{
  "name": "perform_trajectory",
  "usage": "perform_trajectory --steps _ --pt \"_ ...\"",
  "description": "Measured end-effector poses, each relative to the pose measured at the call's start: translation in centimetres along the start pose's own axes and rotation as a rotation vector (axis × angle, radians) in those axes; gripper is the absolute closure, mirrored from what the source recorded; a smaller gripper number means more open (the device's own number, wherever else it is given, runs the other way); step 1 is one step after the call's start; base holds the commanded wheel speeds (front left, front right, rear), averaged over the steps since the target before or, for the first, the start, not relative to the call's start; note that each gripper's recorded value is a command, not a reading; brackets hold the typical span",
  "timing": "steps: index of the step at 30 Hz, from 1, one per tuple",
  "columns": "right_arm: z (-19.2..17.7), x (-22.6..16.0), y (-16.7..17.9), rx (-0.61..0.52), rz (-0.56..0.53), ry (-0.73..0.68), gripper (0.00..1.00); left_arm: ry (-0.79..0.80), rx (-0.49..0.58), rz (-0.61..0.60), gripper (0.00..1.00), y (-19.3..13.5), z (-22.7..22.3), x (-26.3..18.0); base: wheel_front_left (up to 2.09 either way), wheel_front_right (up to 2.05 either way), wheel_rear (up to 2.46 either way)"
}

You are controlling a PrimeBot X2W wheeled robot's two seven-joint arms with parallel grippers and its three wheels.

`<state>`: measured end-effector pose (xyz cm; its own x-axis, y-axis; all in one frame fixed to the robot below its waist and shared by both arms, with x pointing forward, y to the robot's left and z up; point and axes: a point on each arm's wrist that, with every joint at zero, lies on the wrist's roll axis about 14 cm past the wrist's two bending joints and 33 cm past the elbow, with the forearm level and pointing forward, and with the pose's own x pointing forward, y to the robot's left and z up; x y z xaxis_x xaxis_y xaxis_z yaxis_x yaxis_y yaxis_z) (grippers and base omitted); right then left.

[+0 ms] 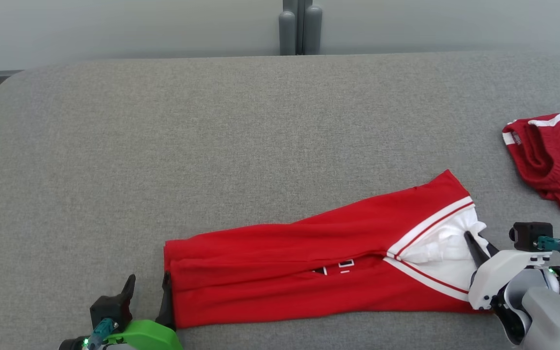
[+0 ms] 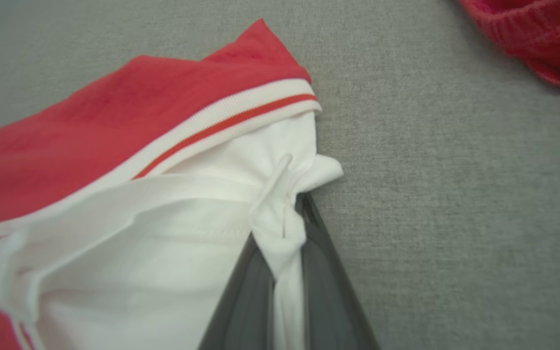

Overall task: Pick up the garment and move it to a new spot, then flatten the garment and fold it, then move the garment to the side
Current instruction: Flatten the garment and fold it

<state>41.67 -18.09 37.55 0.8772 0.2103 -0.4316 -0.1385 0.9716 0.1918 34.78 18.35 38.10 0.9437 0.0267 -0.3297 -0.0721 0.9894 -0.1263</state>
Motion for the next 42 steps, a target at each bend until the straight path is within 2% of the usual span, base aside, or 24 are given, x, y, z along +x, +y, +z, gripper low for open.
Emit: perform_trajectory --steps 5,8,12,16,22,28,33,42 --pt "1.6 -0.8 -2.8 -0.031 -0.067 -0.037 1.00 -0.005 0.003 -0.018 0.00 -0.6 0.2 0.2 0.00 0.00 0.00" --pt "3.6 -0.7 -2.0 -0.064 -0.032 -0.096 1.00 -0.007 0.004 -0.024 0.00 -0.8 0.3 0.3 0.00 0.00 0.00" --pt "5.6 -0.4 2.5 -0.118 0.099 -0.174 1.00 -0.007 0.005 -0.030 0.00 -1.0 0.3 0.3 0.00 0.00 0.00" --pt "6.1 -1.0 8.6 -0.170 0.269 -0.217 1.00 -0.011 0.007 -0.038 0.00 -1.2 0.4 0.1 0.00 0.00 0.00" --pt "5.1 -2.5 18.0 -0.205 0.532 -0.188 1.00 -0.014 -0.004 -0.040 0.00 -1.2 0.3 -0.4 0.00 0.00 0.00" --pt "3.4 -3.7 25.0 -0.241 0.728 -0.130 1.00 -0.021 -0.020 -0.004 0.00 -0.2 0.3 -1.5 0.00 0.00 0.00" --pt "2.4 -3.6 29.1 -0.282 0.832 -0.095 1.00 -0.028 -0.040 0.036 0.00 0.9 0.1 -2.6 0.00 0.00 0.00" --pt "0.7 -2.0 33.7 -0.364 0.924 -0.059 1.00 -0.053 -0.078 0.154 0.00 4.1 0.2 -5.2 0.00 0.00 0.00"
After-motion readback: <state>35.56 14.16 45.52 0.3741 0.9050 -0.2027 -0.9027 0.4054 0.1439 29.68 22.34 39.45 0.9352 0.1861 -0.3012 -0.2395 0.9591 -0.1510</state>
